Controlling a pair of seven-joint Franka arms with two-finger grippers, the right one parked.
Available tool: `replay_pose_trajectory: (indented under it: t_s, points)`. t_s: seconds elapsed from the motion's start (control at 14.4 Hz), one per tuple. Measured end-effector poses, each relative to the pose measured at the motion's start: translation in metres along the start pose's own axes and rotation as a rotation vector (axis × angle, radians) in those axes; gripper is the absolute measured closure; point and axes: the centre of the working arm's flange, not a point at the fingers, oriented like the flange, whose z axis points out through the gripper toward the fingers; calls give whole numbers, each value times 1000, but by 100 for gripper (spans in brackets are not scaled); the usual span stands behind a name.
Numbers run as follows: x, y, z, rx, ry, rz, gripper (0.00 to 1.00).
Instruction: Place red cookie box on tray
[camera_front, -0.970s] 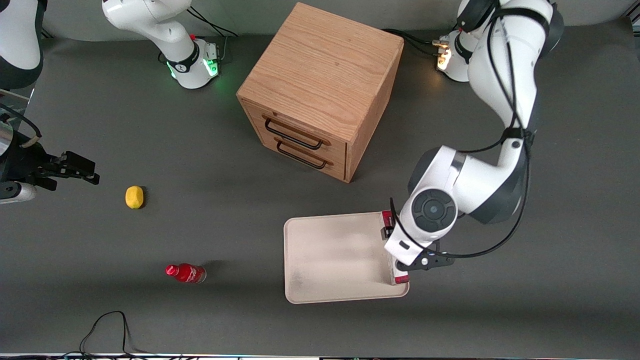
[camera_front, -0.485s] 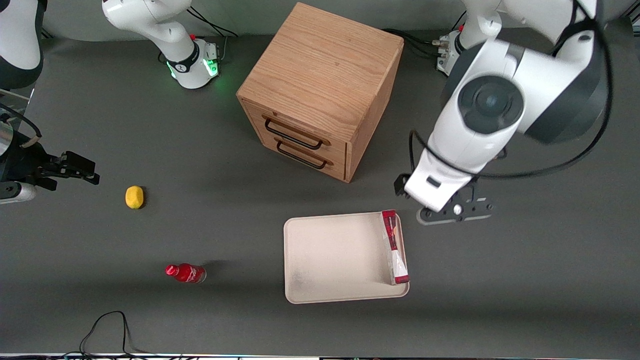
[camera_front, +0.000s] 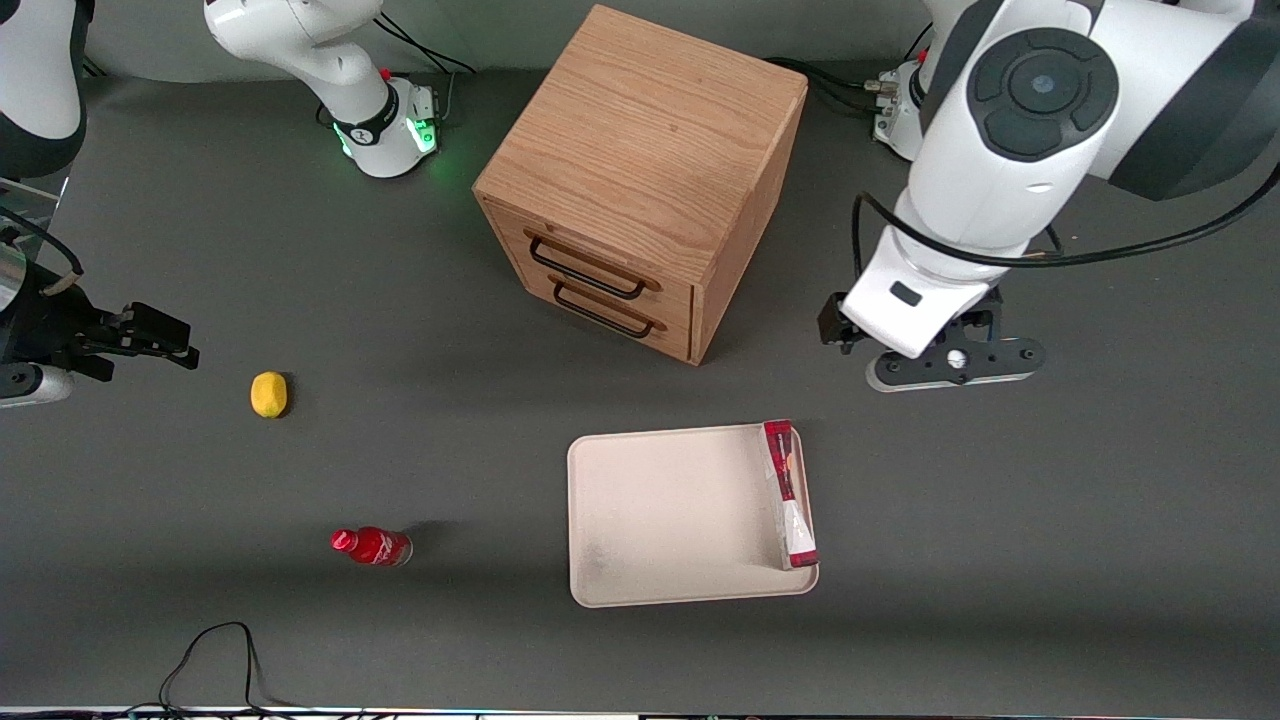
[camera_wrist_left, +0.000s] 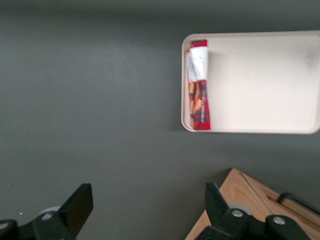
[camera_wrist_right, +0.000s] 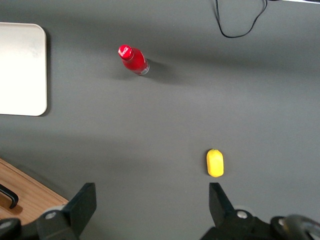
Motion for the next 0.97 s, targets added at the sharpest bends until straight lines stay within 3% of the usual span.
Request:
replay_pose_trajectory:
  t_s: [0.28, 0.42, 0.62, 0.97]
  points:
    - [17, -92, 25, 10, 49, 1, 0]
    - [23, -151, 37, 9, 57, 26, 0]
    - [26, -231, 36, -51, 62, 51, 0]
    - [20, -258, 10, -67, 109, 56, 0]
